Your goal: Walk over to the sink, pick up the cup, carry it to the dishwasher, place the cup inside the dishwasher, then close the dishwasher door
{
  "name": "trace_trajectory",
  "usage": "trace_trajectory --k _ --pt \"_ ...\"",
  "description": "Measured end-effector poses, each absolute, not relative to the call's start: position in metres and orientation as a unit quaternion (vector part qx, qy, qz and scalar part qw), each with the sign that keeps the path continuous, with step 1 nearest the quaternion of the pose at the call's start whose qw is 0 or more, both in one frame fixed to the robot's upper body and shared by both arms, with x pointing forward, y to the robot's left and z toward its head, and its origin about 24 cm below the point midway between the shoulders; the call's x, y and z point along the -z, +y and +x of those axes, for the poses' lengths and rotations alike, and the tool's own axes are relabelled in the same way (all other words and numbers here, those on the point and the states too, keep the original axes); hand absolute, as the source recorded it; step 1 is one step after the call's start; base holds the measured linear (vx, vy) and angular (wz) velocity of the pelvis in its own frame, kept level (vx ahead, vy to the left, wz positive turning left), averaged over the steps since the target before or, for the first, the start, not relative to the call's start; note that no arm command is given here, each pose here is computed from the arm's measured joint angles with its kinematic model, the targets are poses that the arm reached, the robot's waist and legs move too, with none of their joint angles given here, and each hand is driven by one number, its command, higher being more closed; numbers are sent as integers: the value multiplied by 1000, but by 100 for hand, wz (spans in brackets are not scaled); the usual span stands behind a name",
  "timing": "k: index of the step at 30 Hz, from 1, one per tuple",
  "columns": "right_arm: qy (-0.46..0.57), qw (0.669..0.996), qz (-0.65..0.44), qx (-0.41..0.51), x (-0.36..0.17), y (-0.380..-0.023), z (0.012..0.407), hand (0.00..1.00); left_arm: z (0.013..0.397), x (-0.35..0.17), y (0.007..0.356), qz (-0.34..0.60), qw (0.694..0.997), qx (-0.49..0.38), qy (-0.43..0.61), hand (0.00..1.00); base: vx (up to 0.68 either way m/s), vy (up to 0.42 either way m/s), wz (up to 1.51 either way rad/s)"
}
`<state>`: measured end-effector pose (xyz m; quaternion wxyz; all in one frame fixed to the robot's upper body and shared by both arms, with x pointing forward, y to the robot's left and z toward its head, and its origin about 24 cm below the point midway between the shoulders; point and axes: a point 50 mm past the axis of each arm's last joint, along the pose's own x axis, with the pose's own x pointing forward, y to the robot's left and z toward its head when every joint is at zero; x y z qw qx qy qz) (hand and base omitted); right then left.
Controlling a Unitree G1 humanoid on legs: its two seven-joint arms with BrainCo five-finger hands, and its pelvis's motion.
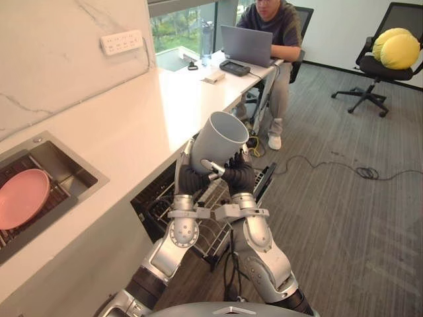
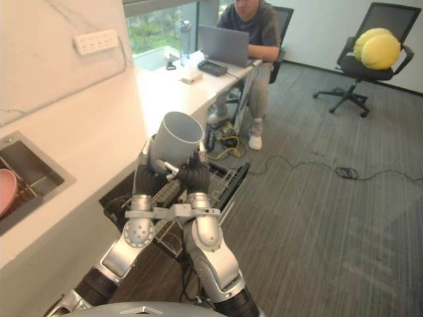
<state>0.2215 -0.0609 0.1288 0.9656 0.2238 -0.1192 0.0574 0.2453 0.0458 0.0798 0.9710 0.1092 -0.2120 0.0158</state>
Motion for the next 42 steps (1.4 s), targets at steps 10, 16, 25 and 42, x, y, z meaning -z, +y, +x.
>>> trace_trajectory --k 10,16,25,42 --pt "-95 971 220 -24 -124 -56 226 0 244 -73 43 139 968 -28 -206 100 3 -1 5" --pt "-90 970 225 -13 -124 -55 226 0 242 -73 42 159 961 -40 -221 100 7 -1 2" --pt "-51 962 268 4 -122 -55 228 100 240 -66 41 208 947 -57 -239 100 0 0 0" --pt "-6 949 316 11 -114 -48 227 100 237 -51 48 255 934 -63 -241 100 0 0 0"
